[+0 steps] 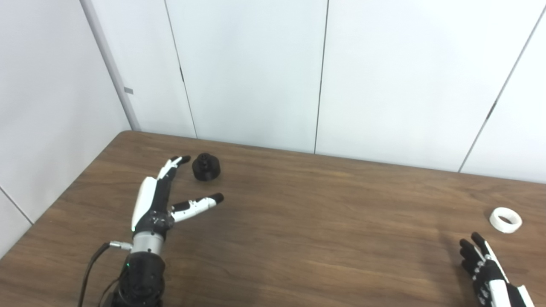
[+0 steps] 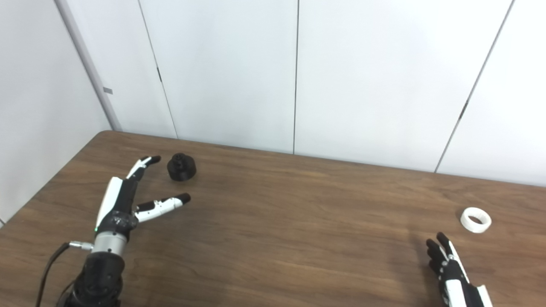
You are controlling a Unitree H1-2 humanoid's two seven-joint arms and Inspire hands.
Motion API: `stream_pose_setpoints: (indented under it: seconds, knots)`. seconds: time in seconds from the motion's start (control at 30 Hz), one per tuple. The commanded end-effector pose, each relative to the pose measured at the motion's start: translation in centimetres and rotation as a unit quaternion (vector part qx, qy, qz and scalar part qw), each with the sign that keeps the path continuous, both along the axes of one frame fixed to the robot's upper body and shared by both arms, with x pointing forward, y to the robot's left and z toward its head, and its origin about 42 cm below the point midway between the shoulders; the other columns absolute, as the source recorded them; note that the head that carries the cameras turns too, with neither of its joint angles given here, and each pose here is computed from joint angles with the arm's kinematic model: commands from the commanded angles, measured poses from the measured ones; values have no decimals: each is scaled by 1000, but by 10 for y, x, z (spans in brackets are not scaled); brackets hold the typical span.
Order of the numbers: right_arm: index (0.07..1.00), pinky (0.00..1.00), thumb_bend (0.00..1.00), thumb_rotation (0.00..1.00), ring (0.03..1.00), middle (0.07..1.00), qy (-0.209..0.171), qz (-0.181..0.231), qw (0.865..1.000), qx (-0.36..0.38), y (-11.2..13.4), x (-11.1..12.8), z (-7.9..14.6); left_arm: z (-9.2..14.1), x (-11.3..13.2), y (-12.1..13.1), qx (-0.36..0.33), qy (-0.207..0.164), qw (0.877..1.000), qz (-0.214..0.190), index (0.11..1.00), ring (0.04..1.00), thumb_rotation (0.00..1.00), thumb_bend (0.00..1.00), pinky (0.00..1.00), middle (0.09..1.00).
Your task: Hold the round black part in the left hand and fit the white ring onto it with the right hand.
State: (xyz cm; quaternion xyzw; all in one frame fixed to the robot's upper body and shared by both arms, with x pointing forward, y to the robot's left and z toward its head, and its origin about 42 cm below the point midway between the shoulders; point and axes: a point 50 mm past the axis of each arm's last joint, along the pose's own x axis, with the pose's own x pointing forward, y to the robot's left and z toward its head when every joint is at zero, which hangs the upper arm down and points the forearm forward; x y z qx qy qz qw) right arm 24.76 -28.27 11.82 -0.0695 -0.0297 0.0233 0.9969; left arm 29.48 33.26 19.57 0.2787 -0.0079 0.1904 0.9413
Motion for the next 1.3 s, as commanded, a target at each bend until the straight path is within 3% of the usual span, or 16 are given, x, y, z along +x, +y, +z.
stream_pose_setpoints:
  seconds: [0.0,0.27,0.67,0.93,1.27]
  knots:
    - [968,1000,585,1000,951,940,-2,-7,1000,-5,-2,-1,2,20,11,12,21,-31,999,7,890,1000,336,945,1000,978]
    - [968,1000,596,1000,947,941,0,-8,1000,-9,-2,-3,2,21,28,32,50,-14,998,25,856,1000,328,930,1000,959]
    - [958,995,569,1000,909,922,-5,-9,1000,1,-2,-4,-2,17,66,43,100,20,994,45,840,992,361,967,1000,939]
    - [951,999,566,1000,903,914,0,-6,1000,-3,-1,-5,-1,16,89,47,108,47,993,28,843,1000,339,965,1000,934]
    - [959,1000,572,1000,911,919,0,-5,1000,-6,-2,-5,0,23,115,55,136,54,989,25,823,991,303,983,1000,930]
